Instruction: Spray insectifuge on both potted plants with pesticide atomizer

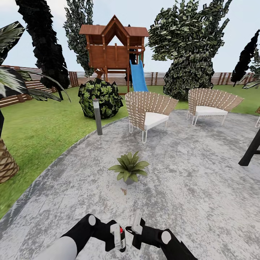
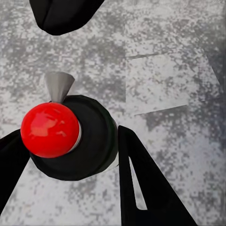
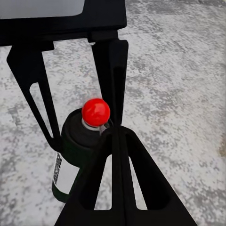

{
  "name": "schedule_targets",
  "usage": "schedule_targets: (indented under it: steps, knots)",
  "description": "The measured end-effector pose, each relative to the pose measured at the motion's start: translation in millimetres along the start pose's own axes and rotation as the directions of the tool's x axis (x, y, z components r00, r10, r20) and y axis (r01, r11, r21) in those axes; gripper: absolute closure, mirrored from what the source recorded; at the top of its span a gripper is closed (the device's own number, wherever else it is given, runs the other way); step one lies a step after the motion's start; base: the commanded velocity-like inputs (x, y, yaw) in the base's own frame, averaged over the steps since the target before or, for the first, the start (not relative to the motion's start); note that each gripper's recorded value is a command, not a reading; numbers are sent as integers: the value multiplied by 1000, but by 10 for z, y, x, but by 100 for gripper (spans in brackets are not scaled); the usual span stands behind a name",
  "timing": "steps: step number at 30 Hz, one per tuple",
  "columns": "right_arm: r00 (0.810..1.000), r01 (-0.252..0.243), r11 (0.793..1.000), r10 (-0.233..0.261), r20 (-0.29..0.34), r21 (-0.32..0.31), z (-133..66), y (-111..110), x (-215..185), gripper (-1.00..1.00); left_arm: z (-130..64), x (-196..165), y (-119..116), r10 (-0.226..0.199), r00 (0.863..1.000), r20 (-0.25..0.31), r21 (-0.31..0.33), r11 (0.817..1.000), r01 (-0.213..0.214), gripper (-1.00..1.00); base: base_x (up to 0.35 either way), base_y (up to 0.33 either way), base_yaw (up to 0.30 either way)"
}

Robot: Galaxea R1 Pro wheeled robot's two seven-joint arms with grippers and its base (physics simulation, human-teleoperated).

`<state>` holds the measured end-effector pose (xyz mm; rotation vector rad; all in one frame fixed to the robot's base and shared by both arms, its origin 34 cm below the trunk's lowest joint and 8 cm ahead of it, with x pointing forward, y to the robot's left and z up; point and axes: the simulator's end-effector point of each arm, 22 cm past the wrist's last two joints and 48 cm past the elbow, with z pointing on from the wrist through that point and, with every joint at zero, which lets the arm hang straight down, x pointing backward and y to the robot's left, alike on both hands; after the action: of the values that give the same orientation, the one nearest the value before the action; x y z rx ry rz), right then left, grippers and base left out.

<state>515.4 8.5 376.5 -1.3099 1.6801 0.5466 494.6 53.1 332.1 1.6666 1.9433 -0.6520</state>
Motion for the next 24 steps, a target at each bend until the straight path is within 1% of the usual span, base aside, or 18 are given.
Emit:
schedule_targets:
  steps: [3, 8, 13, 20, 24]
  knots:
    - [1000, 0, 1000, 0, 0, 0, 0, 2, 1, 100, 3, -7, -2, 0, 1000, 1, 0, 1000, 0, 100, 0, 0, 0]
    - [1000, 0, 1000, 0, 0, 0, 0, 3, 2, 100, -5, -37, 3, 21, 1000, 21, -1, 1000, -21, 100, 0, 0, 0]
    - [1000, 0, 1000, 0, 0, 0, 0, -1, -1, 100, -7, -34, -2, 24, 999, 26, 0, 1000, -24, 100, 0, 0, 0]
    - [1000, 0, 1000, 0, 0, 0, 0, 3, 1, 100, 1, -43, -13, 23, 999, 31, 2, 1000, -23, 100, 0, 0, 0]
    - [1000, 0, 1000, 0, 0, 0, 0, 4, 2, 100, 4, -107, -7, 6, 998, 61, -4, 1000, -6, 100, 0, 0, 0]
